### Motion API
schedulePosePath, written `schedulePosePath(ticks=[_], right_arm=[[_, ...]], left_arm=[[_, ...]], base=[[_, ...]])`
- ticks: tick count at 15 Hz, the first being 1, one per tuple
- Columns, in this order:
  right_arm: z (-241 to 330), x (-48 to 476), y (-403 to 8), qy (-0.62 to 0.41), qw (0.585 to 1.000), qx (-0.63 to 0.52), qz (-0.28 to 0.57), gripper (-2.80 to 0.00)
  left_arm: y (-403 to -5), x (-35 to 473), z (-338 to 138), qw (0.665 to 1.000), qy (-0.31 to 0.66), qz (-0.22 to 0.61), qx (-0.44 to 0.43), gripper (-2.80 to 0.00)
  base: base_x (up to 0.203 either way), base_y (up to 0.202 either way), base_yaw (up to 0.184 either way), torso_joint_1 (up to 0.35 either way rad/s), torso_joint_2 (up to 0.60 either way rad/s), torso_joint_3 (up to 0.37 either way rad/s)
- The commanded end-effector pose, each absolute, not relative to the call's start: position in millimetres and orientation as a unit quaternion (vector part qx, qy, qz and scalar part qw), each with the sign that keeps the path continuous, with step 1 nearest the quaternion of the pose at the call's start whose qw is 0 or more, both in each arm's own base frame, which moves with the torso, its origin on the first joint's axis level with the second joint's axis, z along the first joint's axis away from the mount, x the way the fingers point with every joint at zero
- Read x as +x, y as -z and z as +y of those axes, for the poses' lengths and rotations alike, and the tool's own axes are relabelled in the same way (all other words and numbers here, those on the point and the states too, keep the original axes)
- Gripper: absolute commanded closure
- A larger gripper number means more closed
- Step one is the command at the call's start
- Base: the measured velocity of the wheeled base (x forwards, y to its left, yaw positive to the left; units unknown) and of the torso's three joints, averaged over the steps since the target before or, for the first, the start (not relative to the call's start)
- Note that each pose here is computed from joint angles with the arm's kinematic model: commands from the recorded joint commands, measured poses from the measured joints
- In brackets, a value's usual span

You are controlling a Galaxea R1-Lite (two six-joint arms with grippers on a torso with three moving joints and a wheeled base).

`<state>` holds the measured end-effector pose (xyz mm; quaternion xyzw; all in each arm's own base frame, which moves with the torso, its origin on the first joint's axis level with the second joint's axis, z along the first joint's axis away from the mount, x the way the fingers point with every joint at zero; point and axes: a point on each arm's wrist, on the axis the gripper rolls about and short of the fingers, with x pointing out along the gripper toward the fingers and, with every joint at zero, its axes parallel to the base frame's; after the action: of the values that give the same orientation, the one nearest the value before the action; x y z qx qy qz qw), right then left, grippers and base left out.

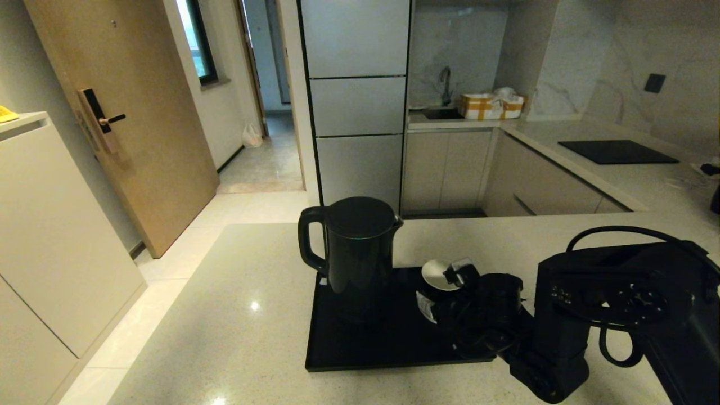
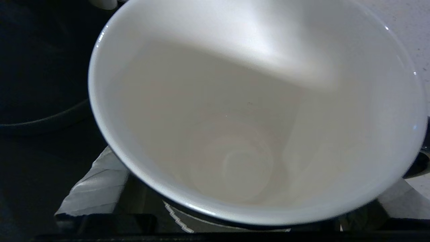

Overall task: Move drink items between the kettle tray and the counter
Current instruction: Pick up the tea cup, then place it on the right

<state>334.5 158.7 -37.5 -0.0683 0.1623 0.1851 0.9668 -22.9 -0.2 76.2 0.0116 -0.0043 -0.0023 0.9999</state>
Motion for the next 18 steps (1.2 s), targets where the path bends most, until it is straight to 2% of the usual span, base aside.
schedulePosePath(ticks=[1, 10, 18], right_arm=[[157.3, 331.5, 18.4, -0.184, 0.97, -0.063, 0.143, 0.0], [134.8, 323.5, -5.0, -0.128, 0.98, -0.061, 0.139, 0.0], [30.1, 315.6, 12.6, 0.018, 0.981, -0.022, 0.194, 0.0]], left_arm=[[-76.3, -22.8, -0.2, 1.0, 0.002, -0.004, 0.012, 0.0], [-76.3, -22.8, -0.2, 1.0, 0.002, -0.004, 0.012, 0.0], [-76.3, -22.8, -0.2, 1.0, 0.002, -0.004, 0.012, 0.0]], base=[[0.0, 0.0, 0.0, 0.0, 0.0, 0.0], [0.0, 0.0, 0.0, 0.0, 0.0, 0.0], [0.0, 0.0, 0.0, 0.0, 0.0, 0.0]])
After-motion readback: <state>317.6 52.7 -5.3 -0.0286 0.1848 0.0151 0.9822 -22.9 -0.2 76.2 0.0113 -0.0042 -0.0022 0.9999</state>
